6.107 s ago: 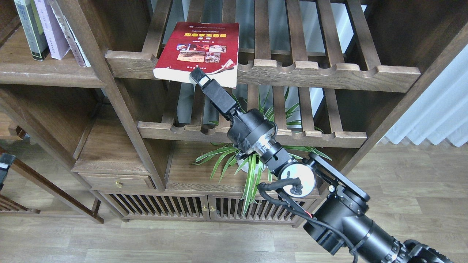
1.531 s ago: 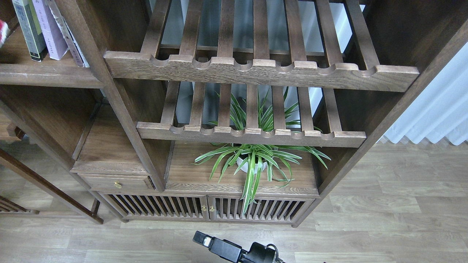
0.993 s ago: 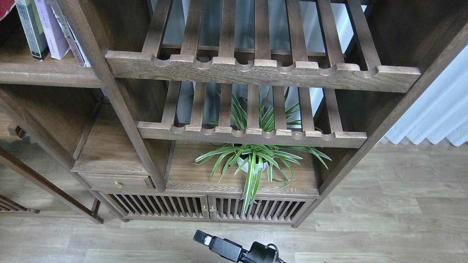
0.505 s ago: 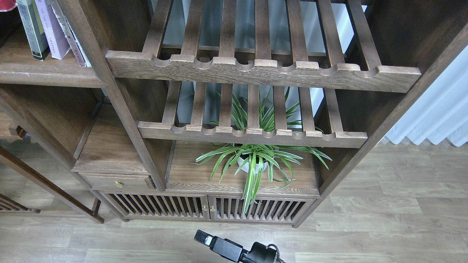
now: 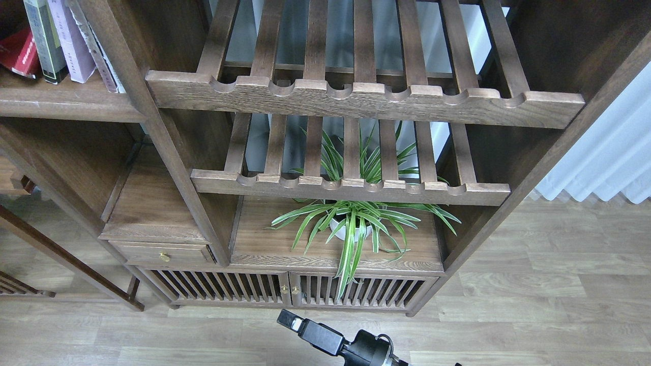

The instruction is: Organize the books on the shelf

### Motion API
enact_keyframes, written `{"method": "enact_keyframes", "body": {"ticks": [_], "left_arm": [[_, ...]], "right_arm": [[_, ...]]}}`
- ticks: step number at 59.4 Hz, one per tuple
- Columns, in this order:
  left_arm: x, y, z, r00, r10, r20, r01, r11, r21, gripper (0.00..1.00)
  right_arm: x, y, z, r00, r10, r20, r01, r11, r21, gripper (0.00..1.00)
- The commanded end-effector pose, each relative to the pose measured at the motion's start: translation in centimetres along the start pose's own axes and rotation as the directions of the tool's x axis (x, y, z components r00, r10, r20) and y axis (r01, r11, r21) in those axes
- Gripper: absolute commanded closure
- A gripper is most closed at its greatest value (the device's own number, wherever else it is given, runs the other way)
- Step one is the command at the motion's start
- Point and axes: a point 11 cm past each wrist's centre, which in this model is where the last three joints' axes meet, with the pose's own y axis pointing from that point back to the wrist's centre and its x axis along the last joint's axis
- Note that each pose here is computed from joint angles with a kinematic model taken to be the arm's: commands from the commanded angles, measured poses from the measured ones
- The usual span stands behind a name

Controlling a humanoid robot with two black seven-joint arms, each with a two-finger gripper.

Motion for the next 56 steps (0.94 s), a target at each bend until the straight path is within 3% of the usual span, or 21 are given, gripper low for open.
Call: {"method": "enact_keyframes", "body": {"ticks": [1,11,17,35,48,56], "left_arm": [[0.5,3.1,-1.2,0.997,-0.001,-0.072,-0.002,0.999,-0.044,0.5],[-0.2,7.7,-5.7,0.986,-0.013,-0.163,0.014,1.0,0.001,0.55],[-1.5,11.2,-10.9,0.96,-0.006,-0.28,0.028,0.997,0.075,0.54],[-4.3,15.6,-22.2,0.837,0.094,-0.54,-0.006,0.987,0.163,0.5],[-7.0,17.1,-28.1,0.736,0.154,-0.659,-0.007,0.975,0.221,0.4],[-9.2,17.4,-31.5,0.663,0.18,-0.727,0.008,0.969,0.247,0.26]], "right_arm": [[-0.1,0.1,-0.9,1.0,-0.003,-0.002,0.003,0.999,0.036,0.01],[-0.6,0.1,-2.4,1.0,-0.017,-0.02,0.018,0.997,0.076,0.01],[-0.8,0.0,-3.3,0.999,-0.021,-0.033,0.024,0.995,0.097,0.01],[-1.4,0.0,-5.8,0.998,-0.037,-0.057,0.047,0.982,0.181,0.01],[-2.2,-0.3,-7.3,0.997,-0.074,-0.033,0.08,0.966,0.247,0.01],[-2.1,-0.3,-7.3,0.997,-0.074,-0.027,0.079,0.966,0.247,0.01]]}}
